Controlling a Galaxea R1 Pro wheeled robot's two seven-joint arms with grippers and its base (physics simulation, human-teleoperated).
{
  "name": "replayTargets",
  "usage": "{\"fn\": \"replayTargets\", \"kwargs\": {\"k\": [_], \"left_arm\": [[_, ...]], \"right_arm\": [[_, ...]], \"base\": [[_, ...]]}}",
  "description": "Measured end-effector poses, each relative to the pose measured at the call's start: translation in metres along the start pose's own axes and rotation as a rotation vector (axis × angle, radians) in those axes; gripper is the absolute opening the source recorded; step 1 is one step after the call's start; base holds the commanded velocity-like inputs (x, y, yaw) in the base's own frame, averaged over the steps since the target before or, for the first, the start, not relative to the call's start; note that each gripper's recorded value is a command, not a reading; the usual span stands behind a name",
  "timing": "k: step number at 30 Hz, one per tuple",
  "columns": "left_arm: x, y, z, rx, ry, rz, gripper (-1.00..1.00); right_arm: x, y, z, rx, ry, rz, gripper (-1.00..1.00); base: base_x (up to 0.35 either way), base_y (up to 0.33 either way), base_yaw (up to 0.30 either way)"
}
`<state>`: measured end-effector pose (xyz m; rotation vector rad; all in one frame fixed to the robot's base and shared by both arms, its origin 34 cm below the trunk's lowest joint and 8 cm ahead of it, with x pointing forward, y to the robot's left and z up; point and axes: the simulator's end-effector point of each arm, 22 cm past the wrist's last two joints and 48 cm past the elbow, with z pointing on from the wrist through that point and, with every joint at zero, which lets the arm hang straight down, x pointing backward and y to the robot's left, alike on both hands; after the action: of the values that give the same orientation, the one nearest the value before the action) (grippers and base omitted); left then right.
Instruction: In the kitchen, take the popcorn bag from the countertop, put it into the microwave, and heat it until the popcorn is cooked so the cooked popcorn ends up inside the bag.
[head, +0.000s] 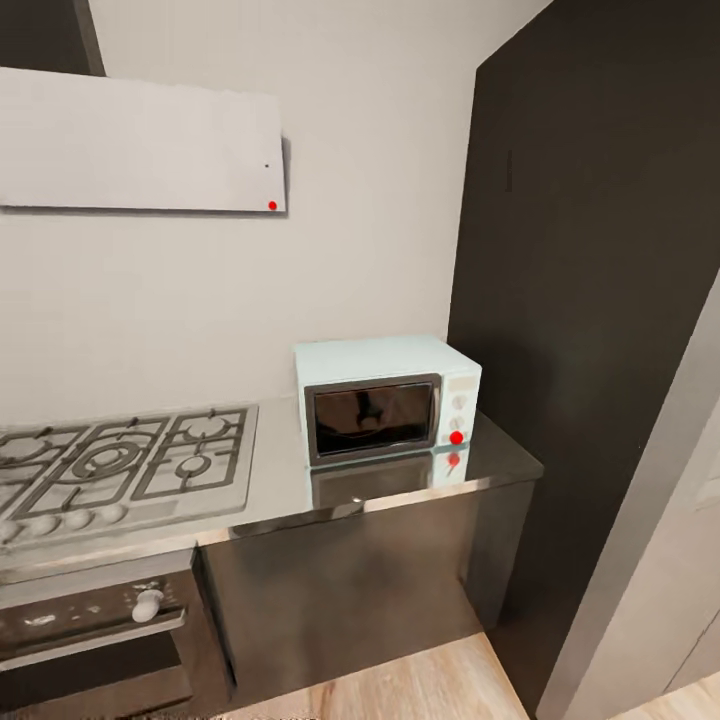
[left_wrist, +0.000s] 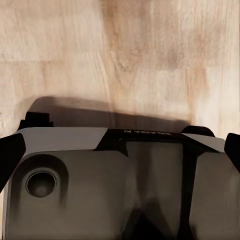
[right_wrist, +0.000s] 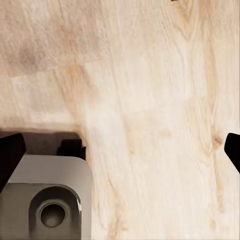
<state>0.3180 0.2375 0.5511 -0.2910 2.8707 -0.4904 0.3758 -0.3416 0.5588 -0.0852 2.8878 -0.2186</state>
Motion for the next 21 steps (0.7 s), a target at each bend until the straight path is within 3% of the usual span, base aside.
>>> {"fn": "replayTargets", "kwargs": {"k": [21], "left_arm": [[-0.0001,0.0003,0.0000,-0.001,0.000,-0.001,1.00]], "right_arm": [[-0.0003,0.0012,0.0000,-0.001,-0.001,-0.001,1.00]], "base": [[0.000,0.000,0.270]]}}
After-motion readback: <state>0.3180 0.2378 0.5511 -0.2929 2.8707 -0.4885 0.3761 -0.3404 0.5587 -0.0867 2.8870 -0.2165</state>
